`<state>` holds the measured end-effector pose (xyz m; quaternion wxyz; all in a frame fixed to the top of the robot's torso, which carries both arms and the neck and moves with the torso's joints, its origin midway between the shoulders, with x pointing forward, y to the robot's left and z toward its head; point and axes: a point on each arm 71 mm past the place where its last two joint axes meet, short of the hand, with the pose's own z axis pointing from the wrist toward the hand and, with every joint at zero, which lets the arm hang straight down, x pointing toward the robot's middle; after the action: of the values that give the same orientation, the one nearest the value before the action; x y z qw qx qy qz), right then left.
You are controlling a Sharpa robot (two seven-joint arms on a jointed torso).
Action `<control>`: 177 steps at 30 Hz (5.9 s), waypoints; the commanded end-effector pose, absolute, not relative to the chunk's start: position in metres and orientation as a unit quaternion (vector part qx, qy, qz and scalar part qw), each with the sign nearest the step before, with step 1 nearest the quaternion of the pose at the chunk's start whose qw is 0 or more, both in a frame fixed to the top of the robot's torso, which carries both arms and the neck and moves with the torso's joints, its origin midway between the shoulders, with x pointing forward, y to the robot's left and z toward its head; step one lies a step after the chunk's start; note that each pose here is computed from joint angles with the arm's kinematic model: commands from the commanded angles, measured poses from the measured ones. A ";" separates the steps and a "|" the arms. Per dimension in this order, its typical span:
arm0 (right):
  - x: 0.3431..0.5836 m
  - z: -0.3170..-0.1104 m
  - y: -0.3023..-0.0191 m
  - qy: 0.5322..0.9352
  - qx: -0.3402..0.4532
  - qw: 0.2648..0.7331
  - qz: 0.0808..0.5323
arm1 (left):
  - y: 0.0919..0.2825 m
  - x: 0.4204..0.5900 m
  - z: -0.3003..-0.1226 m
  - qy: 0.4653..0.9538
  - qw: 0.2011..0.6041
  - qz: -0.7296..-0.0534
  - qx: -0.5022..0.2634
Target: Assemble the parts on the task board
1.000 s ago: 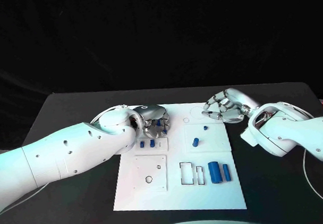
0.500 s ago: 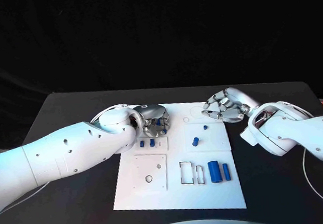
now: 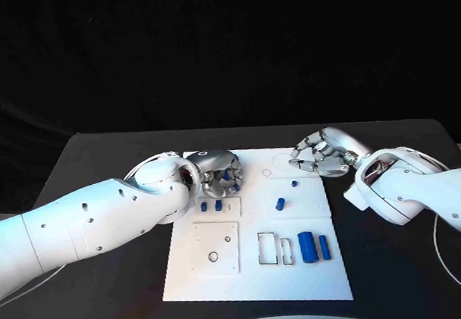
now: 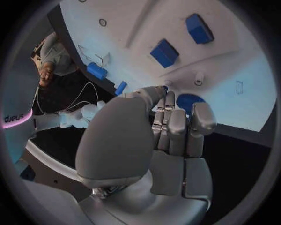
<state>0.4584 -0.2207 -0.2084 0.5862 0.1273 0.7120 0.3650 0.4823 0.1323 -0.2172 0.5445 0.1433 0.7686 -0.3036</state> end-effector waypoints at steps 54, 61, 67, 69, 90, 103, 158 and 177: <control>0.458 -0.210 -0.222 0.712 0.123 0.587 0.365 | 0.187 0.485 -0.213 0.804 0.520 -0.276 0.082; 0.458 -0.210 -0.222 0.712 0.123 0.587 0.365 | 0.186 0.484 -0.213 0.805 0.518 -0.278 0.083; 0.458 -0.210 -0.222 0.712 0.122 0.587 0.365 | 0.185 0.484 -0.214 0.805 0.517 -0.278 0.083; 0.458 -0.210 -0.222 0.712 0.122 0.587 0.365 | 0.184 0.485 -0.214 0.806 0.517 -0.278 0.083; 0.458 -0.210 -0.222 0.713 0.123 0.586 0.365 | 0.182 0.486 -0.219 0.815 0.507 -0.266 0.085; 0.458 -0.211 -0.223 0.713 0.123 0.587 0.364 | 0.184 0.486 -0.219 0.815 0.509 -0.265 0.081; 0.449 -0.220 -0.208 0.747 -0.173 0.594 0.242 | 0.240 0.477 -0.177 0.614 0.430 -0.578 -0.322; 0.452 -0.222 -0.191 0.733 -0.212 0.613 0.204 | 0.243 0.476 -0.175 0.586 0.414 -0.599 -0.355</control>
<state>0.4519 -0.1904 -0.2198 0.6133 -0.1968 0.7311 0.2252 0.4758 0.2440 -0.1767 0.4186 -0.3477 0.6000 -0.5864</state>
